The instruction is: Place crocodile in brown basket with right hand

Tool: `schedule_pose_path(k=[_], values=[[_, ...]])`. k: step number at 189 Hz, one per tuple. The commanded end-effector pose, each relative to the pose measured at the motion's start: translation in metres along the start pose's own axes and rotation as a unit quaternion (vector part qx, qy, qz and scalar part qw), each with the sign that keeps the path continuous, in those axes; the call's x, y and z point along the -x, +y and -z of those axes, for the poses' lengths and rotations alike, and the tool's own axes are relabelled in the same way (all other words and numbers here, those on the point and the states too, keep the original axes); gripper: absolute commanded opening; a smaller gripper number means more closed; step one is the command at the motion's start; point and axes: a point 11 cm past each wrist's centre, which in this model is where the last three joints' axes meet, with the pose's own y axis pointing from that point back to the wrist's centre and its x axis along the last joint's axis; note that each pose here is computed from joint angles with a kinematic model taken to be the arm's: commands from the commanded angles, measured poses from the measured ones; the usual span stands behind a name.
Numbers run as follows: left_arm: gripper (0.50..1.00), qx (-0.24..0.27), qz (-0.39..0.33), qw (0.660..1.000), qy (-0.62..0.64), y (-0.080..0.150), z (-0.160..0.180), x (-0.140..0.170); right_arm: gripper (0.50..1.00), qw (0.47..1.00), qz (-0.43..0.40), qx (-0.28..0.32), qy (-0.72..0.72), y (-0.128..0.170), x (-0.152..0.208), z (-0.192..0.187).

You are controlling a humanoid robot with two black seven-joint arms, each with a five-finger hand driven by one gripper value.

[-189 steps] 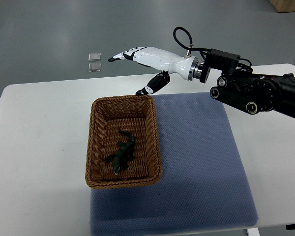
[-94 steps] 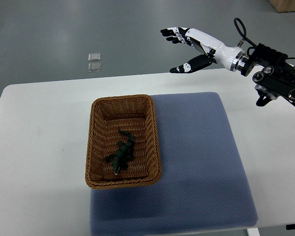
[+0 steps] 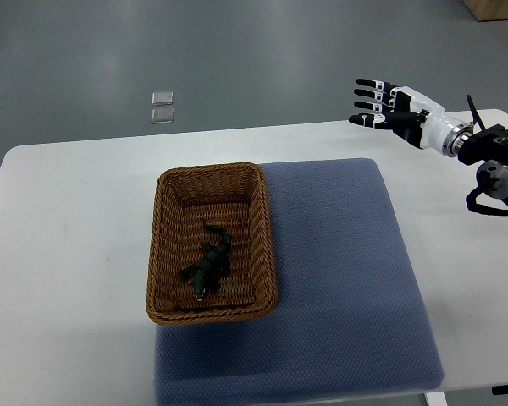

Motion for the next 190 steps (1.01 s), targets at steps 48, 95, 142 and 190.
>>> schedule_pose_path(k=[48, 95, 142, 190], values=[[1.0, 0.0, 0.0, 1.0, 0.0, 0.0, 0.0, 0.0, 0.928, 0.993, -0.021, 0.018, -0.115, 0.011, -0.007, -0.03], [1.0, 0.0, 0.0, 1.0, 0.0, 0.0, 0.0, 0.0, 0.928, 0.993, -0.021, 0.016, -0.113, 0.011, -0.008, -0.029], [1.0, 0.0, 0.0, 1.0, 0.0, 0.0, 0.0, 0.0, 0.928, 0.994, -0.008, 0.02, -0.11, 0.009, -0.002, -0.032], [1.0, 0.0, 0.0, 1.0, 0.0, 0.0, 0.0, 0.0, 0.928, 0.992, 0.003, 0.025, -0.124, 0.012, 0.002, -0.039]])
